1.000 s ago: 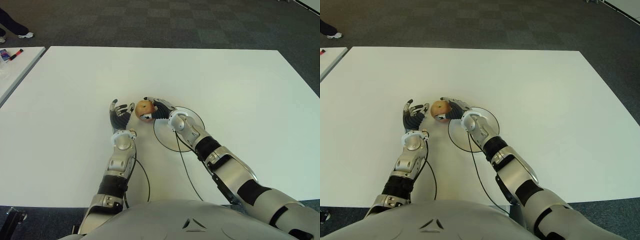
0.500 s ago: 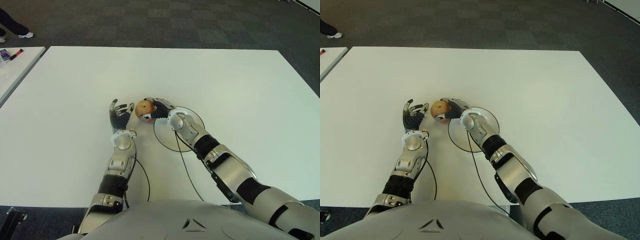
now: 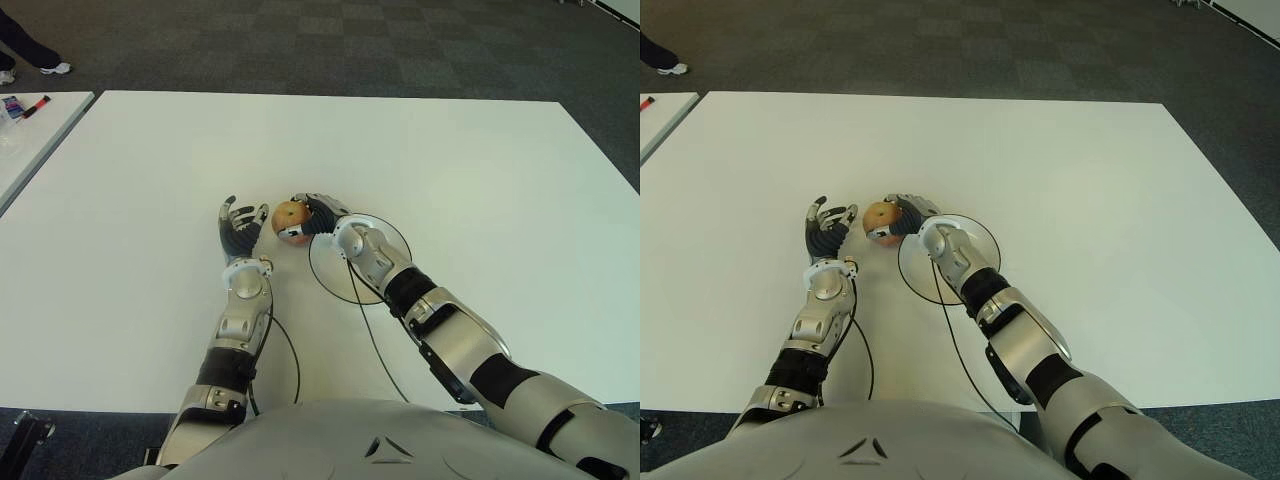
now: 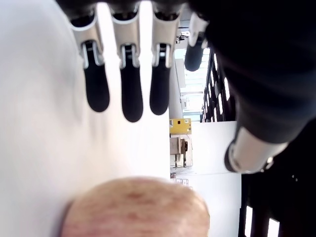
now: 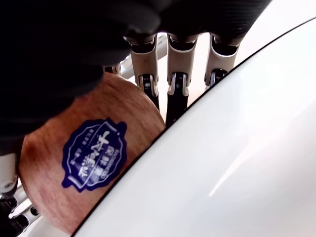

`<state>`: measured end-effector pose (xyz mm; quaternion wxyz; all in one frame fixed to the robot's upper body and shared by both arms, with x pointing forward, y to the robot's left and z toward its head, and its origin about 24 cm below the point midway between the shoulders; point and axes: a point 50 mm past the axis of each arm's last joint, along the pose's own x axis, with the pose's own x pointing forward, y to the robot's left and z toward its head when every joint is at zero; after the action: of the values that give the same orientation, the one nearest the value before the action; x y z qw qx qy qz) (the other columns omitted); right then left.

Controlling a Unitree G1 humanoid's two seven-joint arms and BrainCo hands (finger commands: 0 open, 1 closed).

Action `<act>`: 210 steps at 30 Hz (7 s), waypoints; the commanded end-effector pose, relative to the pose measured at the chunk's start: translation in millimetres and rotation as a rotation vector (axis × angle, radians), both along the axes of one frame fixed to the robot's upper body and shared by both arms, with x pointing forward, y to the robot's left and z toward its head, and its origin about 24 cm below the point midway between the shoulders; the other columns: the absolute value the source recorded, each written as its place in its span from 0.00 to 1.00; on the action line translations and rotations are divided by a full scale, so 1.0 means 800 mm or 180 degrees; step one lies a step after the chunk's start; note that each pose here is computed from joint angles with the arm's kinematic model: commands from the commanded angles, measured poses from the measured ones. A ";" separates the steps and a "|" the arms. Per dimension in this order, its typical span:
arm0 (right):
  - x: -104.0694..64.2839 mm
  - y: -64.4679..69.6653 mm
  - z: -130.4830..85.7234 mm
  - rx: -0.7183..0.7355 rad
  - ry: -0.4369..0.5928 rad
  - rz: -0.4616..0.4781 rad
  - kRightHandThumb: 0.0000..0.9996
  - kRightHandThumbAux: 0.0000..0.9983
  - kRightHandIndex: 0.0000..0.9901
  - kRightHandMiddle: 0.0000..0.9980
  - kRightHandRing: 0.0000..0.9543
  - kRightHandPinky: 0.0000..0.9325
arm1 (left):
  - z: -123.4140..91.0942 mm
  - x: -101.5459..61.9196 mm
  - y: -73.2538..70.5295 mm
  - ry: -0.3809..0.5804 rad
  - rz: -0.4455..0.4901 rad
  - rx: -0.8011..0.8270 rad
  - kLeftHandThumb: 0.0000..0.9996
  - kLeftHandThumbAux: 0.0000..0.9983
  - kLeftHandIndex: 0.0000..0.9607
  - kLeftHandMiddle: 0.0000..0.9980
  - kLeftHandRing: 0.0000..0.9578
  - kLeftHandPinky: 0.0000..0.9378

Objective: Put the apples into the plate.

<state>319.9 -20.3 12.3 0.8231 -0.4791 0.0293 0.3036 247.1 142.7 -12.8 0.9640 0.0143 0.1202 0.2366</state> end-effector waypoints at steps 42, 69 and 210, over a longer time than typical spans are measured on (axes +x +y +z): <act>-0.010 -0.023 -0.028 -0.0095 0.0113 -0.0349 0.74 0.52 0.35 0.38 0.45 0.52 | 0.002 0.003 -0.036 -0.0055 -0.0022 -0.0250 0.15 0.75 0.14 0.35 0.44 0.47; -0.007 -0.026 -0.023 -0.0105 0.0039 -0.0386 0.72 0.51 0.30 0.36 0.41 0.47 | 0.002 0.003 -0.036 -0.0150 0.0020 -0.0311 0.17 0.73 0.14 0.34 0.44 0.47; 0.016 -0.035 0.058 0.0738 -0.0961 -0.0540 0.95 0.62 0.38 0.48 0.49 0.49 | -0.012 0.007 -0.046 -0.0143 0.0021 -0.0374 0.13 0.74 0.08 0.32 0.43 0.47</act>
<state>329.9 -46.2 54.3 0.8878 -0.4223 -0.0873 0.1610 251.6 140.4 -22.6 0.9643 0.0110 0.0924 0.2480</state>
